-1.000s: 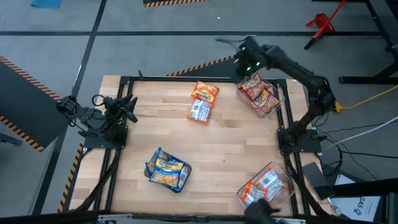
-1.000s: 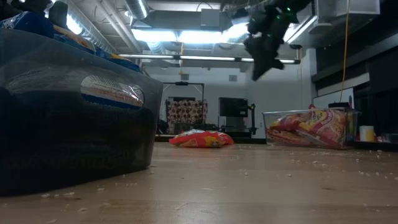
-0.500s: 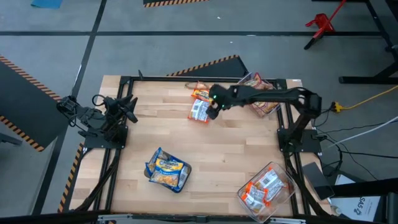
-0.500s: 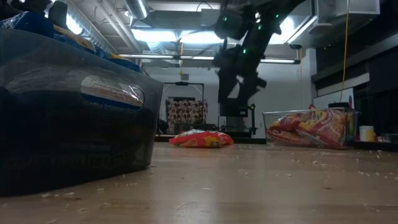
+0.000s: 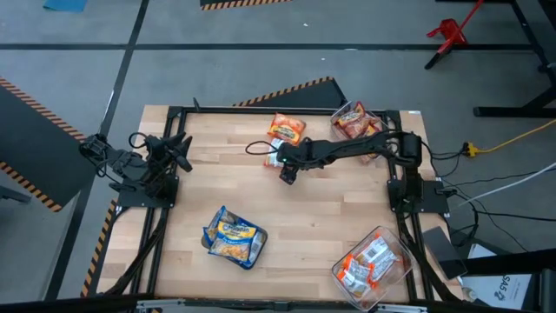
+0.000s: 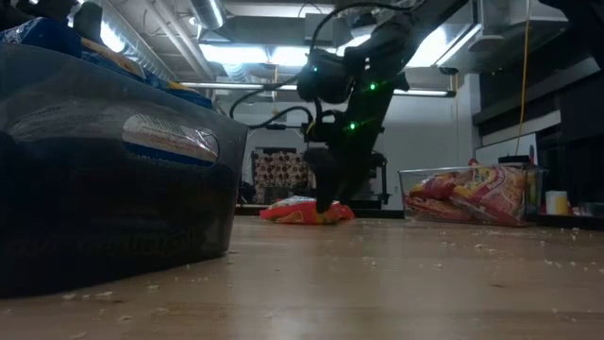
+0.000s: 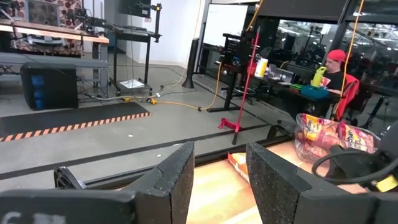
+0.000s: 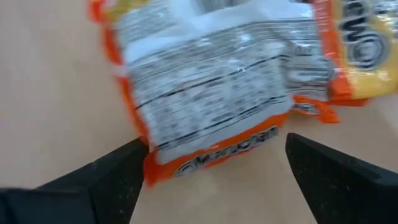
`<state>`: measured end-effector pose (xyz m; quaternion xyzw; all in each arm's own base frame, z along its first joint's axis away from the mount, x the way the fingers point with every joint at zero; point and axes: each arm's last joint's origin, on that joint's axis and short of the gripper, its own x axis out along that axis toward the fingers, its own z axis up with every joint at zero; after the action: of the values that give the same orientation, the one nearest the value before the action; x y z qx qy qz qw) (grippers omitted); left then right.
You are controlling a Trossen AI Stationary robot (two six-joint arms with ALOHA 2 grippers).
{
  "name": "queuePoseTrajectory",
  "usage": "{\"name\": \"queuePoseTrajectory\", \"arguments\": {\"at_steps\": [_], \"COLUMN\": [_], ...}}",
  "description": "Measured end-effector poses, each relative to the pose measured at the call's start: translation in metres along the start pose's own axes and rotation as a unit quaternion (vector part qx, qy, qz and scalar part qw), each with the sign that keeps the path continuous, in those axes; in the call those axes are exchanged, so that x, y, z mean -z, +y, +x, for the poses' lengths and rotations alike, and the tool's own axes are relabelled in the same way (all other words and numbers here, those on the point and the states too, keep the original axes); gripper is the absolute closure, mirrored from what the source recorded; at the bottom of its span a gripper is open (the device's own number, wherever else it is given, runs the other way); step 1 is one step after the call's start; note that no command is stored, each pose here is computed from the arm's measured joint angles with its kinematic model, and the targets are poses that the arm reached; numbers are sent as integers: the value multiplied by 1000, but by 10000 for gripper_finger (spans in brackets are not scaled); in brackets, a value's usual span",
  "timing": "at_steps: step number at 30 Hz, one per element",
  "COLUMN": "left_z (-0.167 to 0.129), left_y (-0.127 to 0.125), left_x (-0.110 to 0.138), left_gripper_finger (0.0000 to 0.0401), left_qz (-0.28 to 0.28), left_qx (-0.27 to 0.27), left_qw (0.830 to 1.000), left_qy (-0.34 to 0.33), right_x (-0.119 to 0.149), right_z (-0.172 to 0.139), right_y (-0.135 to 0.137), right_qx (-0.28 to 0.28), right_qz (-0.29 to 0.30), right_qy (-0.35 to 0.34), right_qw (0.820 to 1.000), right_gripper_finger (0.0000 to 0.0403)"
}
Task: Sort Maruchan noodles
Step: Put the orange noodle pack into the bottom transparent bin
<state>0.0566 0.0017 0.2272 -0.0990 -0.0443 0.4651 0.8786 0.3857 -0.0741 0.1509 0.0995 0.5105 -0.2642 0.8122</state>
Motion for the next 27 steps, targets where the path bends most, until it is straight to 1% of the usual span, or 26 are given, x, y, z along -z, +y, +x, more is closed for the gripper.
{"name": "queuePoseTrajectory", "arguments": {"at_steps": [3, 6, 8, 11, 15, 17, 20, 21, 22, 25, 27], "left_z": [0, 0, 0, 0, 0, 0, 0, 0, 0, 0, 0], "left_y": [0, 0, 0, 0, 0, 0, 0, 0, 0, 0, 0], "left_x": [0, 0, 0, 0, 0, 0, 1, 1, 1, 1, 1], "left_gripper_finger": [261, 261, 261, 261, 261, 261, 261, 261, 261, 261, 261], "left_qz": [0, 0, 1, 1, 2, 3, 1, -2, -3, -4, -6], "left_qx": [0, 0, 0, 0, 0, 0, 0, 0, 0, 0, 1], "left_qw": [1000, 1000, 1000, 1000, 1000, 1000, 1000, 1000, 1000, 1000, 1000], "left_qy": [0, 0, 0, 0, 0, 0, 0, 0, 0, 1, 1], "right_x": [0, -2, -3, -2, 2, 3, 3, 3, 3, -4, -11], "right_z": [7, 8, 9, 13, 25, 24, 24, 22, 20, 12, 3], "right_y": [-2, -3, -3, -2, 3, 4, 5, 5, 5, 6, 8], "right_qx": [38, 42, 43, 32, -2, -18, -29, -33, -42, -56, -80], "right_qz": [0, 6, 8, 6, 1, 4, 5, 4, 6, 25, 30], "right_qy": [-10, -20, -27, -20, 0, 6, 11, 13, 17, 40, 57], "right_qw": [999, 999, 999, 999, 1000, 1000, 1000, 999, 999, 997, 995], "right_gripper_finger": [43, 47, 64, 118, 213, 267, 362, 381, 387, 388, 397]}}
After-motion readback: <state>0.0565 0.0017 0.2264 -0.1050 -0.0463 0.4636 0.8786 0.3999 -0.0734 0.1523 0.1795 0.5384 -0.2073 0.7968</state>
